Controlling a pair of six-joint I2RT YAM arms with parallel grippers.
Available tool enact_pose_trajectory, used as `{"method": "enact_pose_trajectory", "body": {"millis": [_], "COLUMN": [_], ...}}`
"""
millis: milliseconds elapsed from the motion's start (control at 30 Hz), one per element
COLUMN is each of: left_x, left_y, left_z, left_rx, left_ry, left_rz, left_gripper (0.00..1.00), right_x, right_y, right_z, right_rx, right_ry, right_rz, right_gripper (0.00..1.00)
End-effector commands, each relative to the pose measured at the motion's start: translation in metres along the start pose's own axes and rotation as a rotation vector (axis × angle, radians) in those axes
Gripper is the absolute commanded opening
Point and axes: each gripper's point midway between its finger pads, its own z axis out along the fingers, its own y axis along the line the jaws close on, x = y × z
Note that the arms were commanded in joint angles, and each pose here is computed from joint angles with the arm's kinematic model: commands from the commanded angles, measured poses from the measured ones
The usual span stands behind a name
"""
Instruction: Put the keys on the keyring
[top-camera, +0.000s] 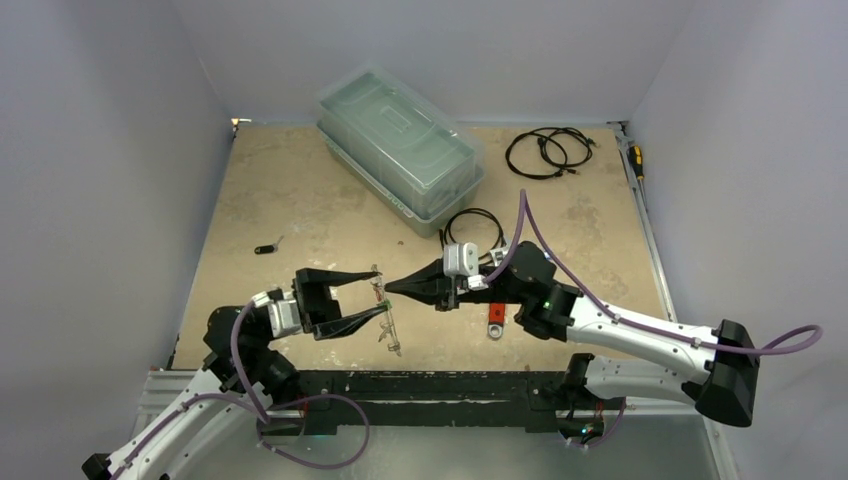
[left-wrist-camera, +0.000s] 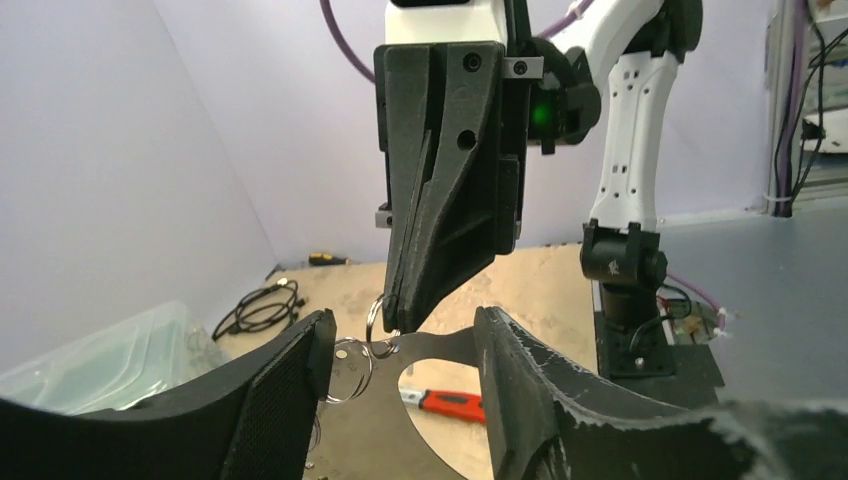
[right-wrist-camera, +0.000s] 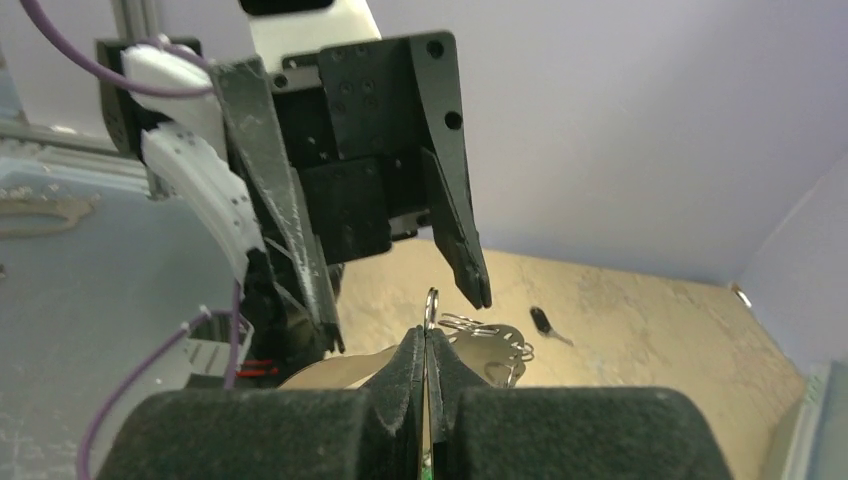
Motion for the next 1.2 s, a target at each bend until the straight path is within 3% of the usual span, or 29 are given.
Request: {"method": "enact_pose_trajectory", "body": {"millis": [0,333,467,733,833,967,1133,1167], "left_x": [-0.006,0.024,0.036,0.051,0.059,0.068,0.087,0.090], "left_y": [0.006,0.013,0.017,0.025,0.032,0.041,0.039,0.039], "left_z": [-0.004,-0.018,-0.018,-0.008,-0.009,-0.013,-0.015,-0.014], "left_rx": [-0.025,-0.007,0.011,0.048,0.014,-0.065,-0.113,-0.112], "left_ry": [0.052,0.313,0.382,0.438,0.472,0.480,0.450,0.458], "left_rz": [0.068,0.156,0.179,0.190,0.182,0.153,0.058,0.047], "left_gripper": [0.58,0.43,0.42,0.41,0.39,0.39,0.40,0.40], "right_x": [-0.024,-0.003,0.006,0.026,0.028,0.030,0.070,0.082], "right_y": [-0.022,-0.040,-0.040,-0.035,-0.045,-0.073,-0.075,-0.073], "right_z": [-0.006,-0.031,-0.034,-0.031,-0.037,-0.058,-0.087,-0.091], "right_rx": [0.096,0.213,0.236,0.225,0.301,0.596,0.873,0.908], "right_ry": [0.017,0.168,0.248,0.327,0.333,0.273,0.202,0.228], "right_rz": [-0.126,-0.400,-0.483,-0.526,-0.516,-0.333,0.174,0.242], "right_gripper": [0.00,0.00,0.00,0.00,0.00,0.00,0.01,0.08]}}
